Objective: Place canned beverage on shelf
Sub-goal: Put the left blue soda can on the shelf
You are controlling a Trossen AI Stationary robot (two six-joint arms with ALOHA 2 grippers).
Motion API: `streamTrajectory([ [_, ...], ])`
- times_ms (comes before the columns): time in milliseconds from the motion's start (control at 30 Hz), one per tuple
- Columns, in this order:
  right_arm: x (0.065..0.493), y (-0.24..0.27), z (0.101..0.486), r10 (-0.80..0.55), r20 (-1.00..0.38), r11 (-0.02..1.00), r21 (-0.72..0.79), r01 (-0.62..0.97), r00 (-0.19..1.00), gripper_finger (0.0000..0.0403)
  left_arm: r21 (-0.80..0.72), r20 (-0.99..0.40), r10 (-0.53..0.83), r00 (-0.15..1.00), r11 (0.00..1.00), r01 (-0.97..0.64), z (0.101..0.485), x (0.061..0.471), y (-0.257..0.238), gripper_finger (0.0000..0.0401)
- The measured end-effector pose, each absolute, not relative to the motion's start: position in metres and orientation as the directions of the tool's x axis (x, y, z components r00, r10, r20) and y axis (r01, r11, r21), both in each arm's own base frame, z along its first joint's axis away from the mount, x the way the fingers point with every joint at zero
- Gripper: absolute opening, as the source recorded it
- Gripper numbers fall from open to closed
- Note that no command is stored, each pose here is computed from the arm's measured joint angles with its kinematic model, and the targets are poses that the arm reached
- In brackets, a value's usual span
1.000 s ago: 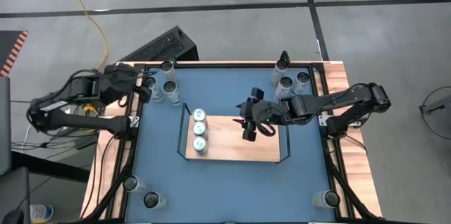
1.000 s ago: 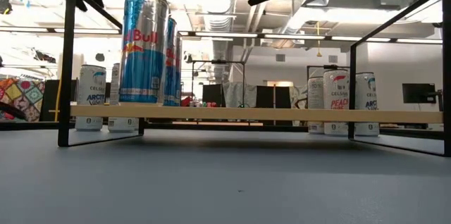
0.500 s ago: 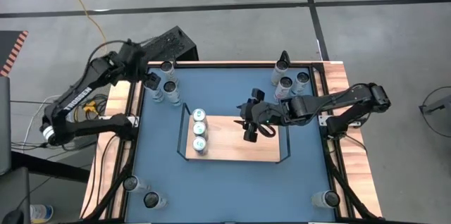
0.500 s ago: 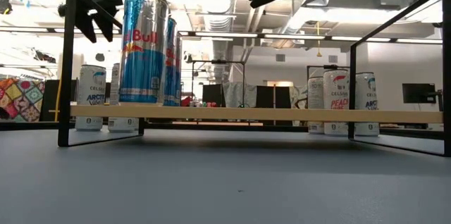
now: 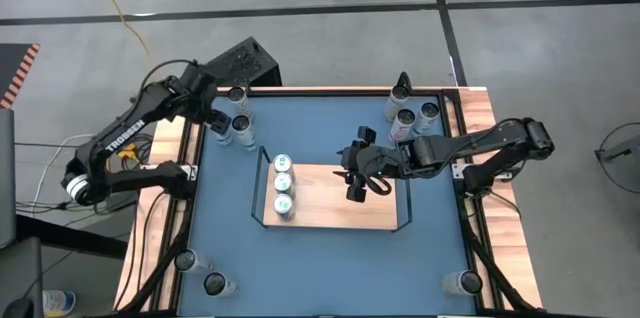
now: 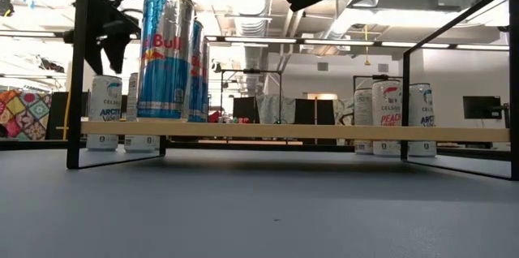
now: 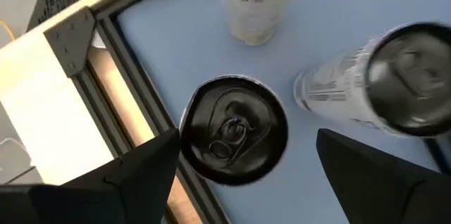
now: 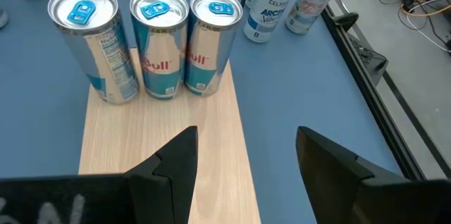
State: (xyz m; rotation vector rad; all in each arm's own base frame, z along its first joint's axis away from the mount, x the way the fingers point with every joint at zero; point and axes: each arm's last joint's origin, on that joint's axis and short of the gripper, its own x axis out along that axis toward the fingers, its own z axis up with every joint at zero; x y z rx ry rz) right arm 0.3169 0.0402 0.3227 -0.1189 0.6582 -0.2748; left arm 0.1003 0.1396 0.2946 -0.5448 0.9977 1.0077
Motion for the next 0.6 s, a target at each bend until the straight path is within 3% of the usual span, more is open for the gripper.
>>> streamTrajectory([
  [600, 0.315, 0.04, 0.32, -0.29, -0.611, 0.957, -0.185, 0.223, 0.736, 0.0219, 0.052, -0.872, 0.45, 0.195, 0.481, -0.875, 0.281, 0.098, 0.136, 0.032],
])
